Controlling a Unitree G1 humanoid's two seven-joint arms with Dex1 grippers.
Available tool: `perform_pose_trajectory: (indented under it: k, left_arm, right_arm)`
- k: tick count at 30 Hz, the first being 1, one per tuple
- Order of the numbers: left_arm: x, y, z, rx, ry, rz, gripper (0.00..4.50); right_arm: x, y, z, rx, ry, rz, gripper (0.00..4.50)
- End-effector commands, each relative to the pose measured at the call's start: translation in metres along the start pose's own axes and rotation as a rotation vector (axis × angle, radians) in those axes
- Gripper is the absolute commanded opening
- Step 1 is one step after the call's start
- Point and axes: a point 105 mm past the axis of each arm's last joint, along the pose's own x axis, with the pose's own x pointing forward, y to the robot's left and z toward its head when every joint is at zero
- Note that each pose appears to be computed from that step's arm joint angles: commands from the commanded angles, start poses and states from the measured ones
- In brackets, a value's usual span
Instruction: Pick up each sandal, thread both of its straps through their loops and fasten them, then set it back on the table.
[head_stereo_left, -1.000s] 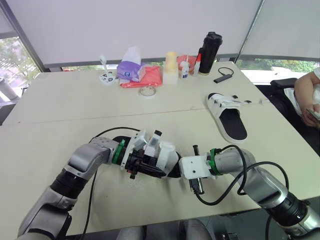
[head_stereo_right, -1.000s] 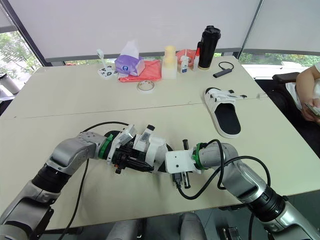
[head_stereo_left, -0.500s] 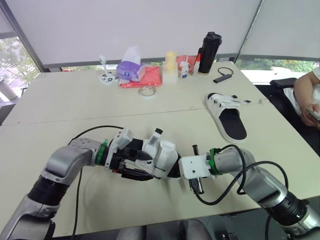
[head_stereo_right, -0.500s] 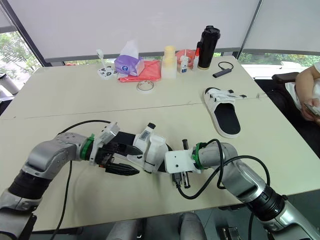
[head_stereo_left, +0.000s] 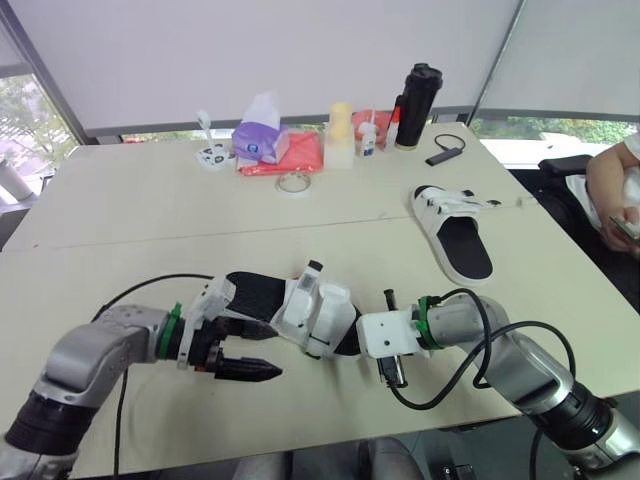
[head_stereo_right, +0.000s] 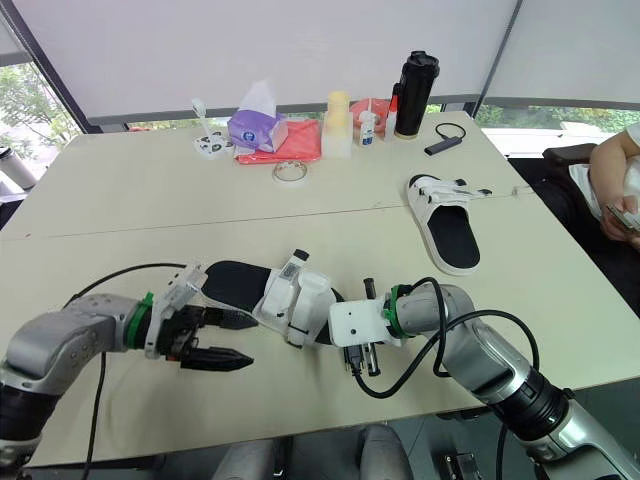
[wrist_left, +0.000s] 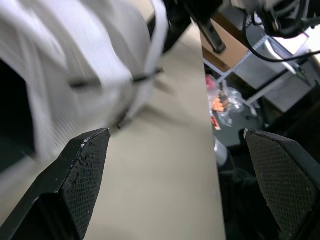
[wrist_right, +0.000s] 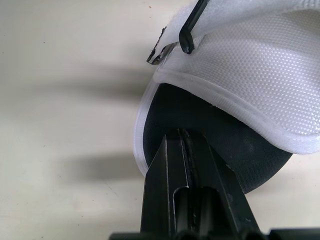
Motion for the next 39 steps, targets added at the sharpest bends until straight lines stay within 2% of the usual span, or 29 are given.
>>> perform_pose_trajectory:
  k: [1, 9, 19, 28, 39]
  left_arm:
    - [0.003, 0.0, 0.0, 0.022, -0.011, -0.007, 4.46]
    - [0.038, 0.015, -0.019, 0.002, 0.011, -0.028, 4.46]
    - [0.057, 0.025, -0.018, 0.003, 0.003, -0.029, 4.46]
    - [0.073, -0.003, -0.013, 0.016, 0.003, -0.162, 4.46]
    - [0.077, 0.005, -0.011, -0.004, 0.002, -0.137, 4.46]
  right_arm:
    - [0.01, 0.015, -0.016, 0.05, 0.05, 0.07, 0.0]
    - [0.01, 0.014, -0.016, 0.046, 0.051, 0.068, 0.0]
    - [0.01, 0.015, -0.015, 0.049, 0.052, 0.066, 0.0]
    - [0.009, 0.016, -0.015, 0.054, 0.052, 0.065, 0.0]
    - [0.009, 0.017, -0.015, 0.058, 0.053, 0.065, 0.0]
